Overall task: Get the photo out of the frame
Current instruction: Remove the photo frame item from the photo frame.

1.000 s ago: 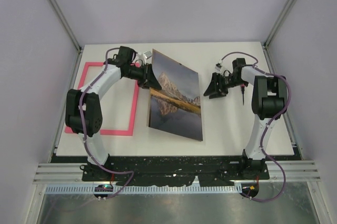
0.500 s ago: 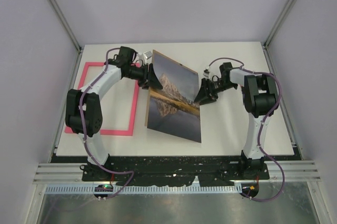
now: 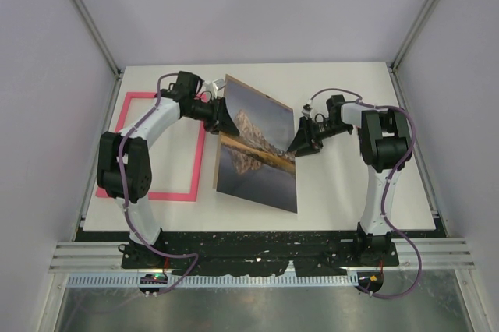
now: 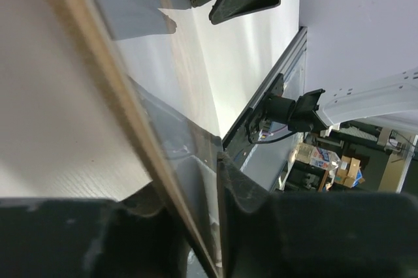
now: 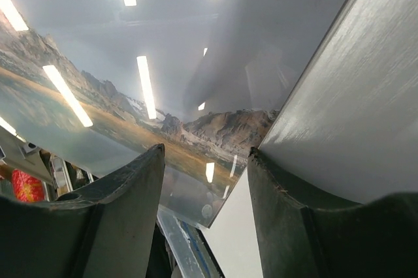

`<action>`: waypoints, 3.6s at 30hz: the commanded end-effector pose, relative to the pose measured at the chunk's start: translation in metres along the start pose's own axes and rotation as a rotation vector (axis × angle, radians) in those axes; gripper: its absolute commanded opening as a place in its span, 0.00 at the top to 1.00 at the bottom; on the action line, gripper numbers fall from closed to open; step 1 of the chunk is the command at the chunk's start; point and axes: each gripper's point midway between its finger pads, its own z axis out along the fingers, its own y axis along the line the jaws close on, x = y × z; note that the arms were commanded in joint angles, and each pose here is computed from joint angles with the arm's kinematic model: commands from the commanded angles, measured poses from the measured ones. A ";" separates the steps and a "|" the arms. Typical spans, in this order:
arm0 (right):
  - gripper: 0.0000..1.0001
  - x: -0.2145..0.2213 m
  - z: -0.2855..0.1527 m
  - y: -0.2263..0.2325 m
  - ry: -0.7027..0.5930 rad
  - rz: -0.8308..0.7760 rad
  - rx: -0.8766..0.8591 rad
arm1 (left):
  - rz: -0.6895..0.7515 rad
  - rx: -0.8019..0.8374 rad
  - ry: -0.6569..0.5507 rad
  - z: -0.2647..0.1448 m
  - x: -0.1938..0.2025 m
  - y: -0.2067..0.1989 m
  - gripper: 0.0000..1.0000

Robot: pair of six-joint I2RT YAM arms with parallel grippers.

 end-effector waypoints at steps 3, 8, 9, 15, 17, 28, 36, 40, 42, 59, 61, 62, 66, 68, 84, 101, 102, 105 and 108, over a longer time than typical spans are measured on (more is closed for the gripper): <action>0.41 -0.008 -0.008 -0.003 -0.020 -0.058 0.050 | 0.090 0.031 -0.029 -0.014 -0.002 -0.027 0.88; 0.41 -0.010 -0.015 -0.005 -0.038 -0.057 0.058 | 0.094 0.026 -0.032 -0.017 -0.004 -0.030 0.98; 0.41 -0.011 -0.016 -0.007 -0.041 -0.055 0.064 | 0.097 0.025 -0.036 -0.019 -0.005 -0.032 0.98; 0.41 -0.013 -0.021 -0.010 -0.055 -0.047 0.067 | 0.135 0.012 -0.066 -0.032 -0.011 -0.046 0.96; 0.41 -0.014 -0.022 -0.010 -0.058 -0.046 0.061 | 0.149 0.005 -0.077 -0.036 -0.012 -0.051 0.93; 0.41 -0.009 -0.017 -0.015 -0.042 -0.017 0.047 | 0.141 -0.014 -0.085 -0.037 -0.010 -0.046 0.79; 0.41 -0.003 -0.004 -0.007 -0.010 -0.015 0.008 | 0.145 -0.012 -0.094 -0.038 -0.012 -0.048 0.75; 0.41 0.003 0.008 -0.002 0.026 -0.027 -0.001 | 0.141 -0.012 -0.094 -0.037 -0.011 -0.047 0.71; 0.41 0.003 0.010 -0.001 0.034 -0.032 0.007 | 0.141 -0.010 -0.092 -0.036 -0.010 -0.047 0.70; 0.41 0.004 0.018 0.010 0.051 -0.062 -0.028 | 0.156 -0.005 -0.104 -0.041 -0.009 -0.053 0.62; 0.41 0.005 0.021 0.014 0.058 -0.073 -0.042 | 0.155 -0.006 -0.103 -0.041 -0.009 -0.052 0.62; 0.41 0.005 0.023 0.017 0.063 -0.080 -0.052 | 0.154 -0.007 -0.102 -0.040 -0.009 -0.051 0.62; 0.41 0.009 0.029 0.025 0.082 -0.095 -0.080 | 0.150 -0.004 -0.099 -0.039 -0.008 -0.049 0.62; 0.41 0.009 0.030 0.028 0.084 -0.102 -0.092 | 0.151 -0.002 -0.099 -0.039 -0.008 -0.050 0.62; 0.41 0.011 0.030 0.030 0.079 -0.108 -0.112 | 0.178 -0.017 -0.112 -0.046 -0.006 -0.055 0.65; 0.41 0.009 0.026 0.030 0.062 -0.100 -0.143 | 0.174 0.010 -0.119 -0.051 -0.006 -0.060 0.85; 0.41 0.010 0.026 0.029 0.062 -0.099 -0.141 | 0.172 0.014 -0.119 -0.051 -0.005 -0.061 0.85; 0.41 0.009 0.025 0.029 0.061 -0.098 -0.144 | 0.169 0.017 -0.129 -0.054 -0.006 -0.062 0.86; 0.41 0.009 0.025 0.029 0.061 -0.093 -0.145 | 0.153 0.018 -0.146 -0.057 -0.008 -0.060 0.90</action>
